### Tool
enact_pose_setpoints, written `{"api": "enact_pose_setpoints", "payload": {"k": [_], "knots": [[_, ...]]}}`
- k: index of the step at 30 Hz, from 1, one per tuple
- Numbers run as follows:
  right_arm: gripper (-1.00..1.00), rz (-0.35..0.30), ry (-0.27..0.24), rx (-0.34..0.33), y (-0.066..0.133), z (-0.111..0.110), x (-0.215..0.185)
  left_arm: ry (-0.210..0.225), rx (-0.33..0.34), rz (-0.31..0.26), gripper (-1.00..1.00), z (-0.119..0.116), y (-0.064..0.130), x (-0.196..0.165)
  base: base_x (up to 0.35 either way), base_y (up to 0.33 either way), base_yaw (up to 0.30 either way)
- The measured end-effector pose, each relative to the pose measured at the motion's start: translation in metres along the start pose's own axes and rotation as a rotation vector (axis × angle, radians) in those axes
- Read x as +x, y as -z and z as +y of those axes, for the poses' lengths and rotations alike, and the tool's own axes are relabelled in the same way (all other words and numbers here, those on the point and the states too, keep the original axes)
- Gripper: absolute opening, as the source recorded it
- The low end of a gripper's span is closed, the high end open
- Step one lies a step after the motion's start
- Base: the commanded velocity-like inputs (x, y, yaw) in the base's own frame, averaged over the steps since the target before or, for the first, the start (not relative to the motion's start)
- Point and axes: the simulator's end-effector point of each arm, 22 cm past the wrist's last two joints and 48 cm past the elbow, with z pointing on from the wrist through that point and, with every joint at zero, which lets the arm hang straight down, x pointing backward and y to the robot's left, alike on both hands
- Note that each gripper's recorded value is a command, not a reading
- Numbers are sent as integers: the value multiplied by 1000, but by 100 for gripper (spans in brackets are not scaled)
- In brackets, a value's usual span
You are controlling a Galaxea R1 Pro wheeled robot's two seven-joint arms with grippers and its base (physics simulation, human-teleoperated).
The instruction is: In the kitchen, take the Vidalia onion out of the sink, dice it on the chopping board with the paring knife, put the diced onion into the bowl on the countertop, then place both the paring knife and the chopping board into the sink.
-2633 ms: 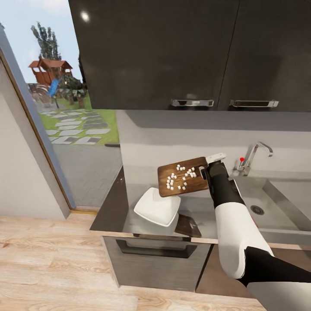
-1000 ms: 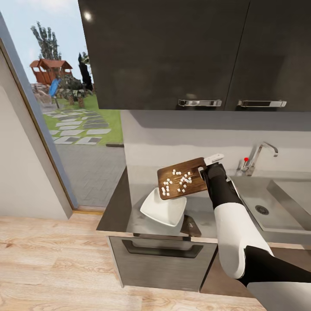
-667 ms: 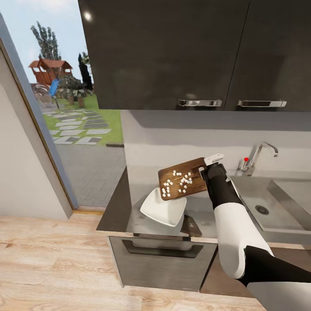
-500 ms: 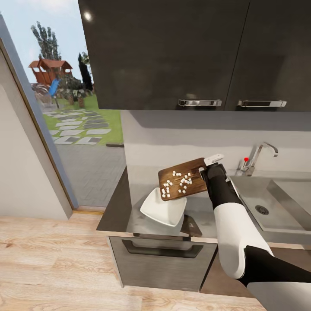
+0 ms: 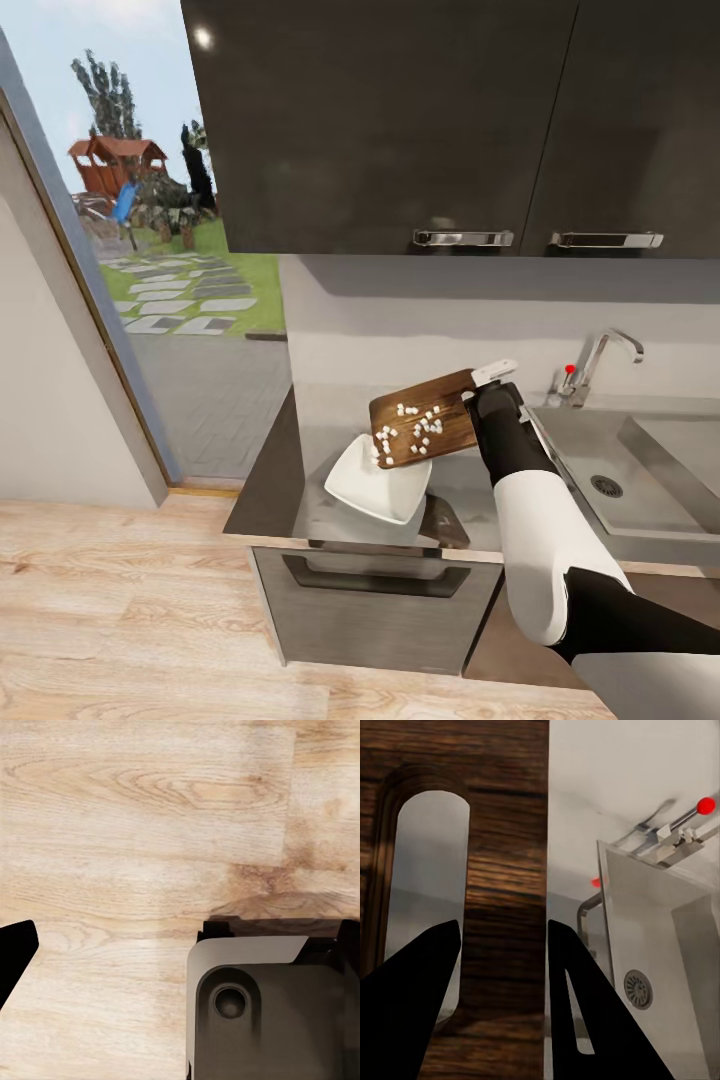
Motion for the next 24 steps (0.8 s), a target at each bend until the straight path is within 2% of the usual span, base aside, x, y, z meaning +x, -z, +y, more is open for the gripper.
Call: {"api": "enact_pose_setpoints", "payload": {"k": [10,16,24], "knots": [[-100,0,2,2,0,0,0,0,0,0,100,0,0,0,-3,1,0],[-100,-16,31,8,3,3,-7,0,0,0,100,0,0,0,-67,90,0],[-100,-19,36,10,4,3,-9,0,0,0,100,0,0,0,-14,24,0]]}}
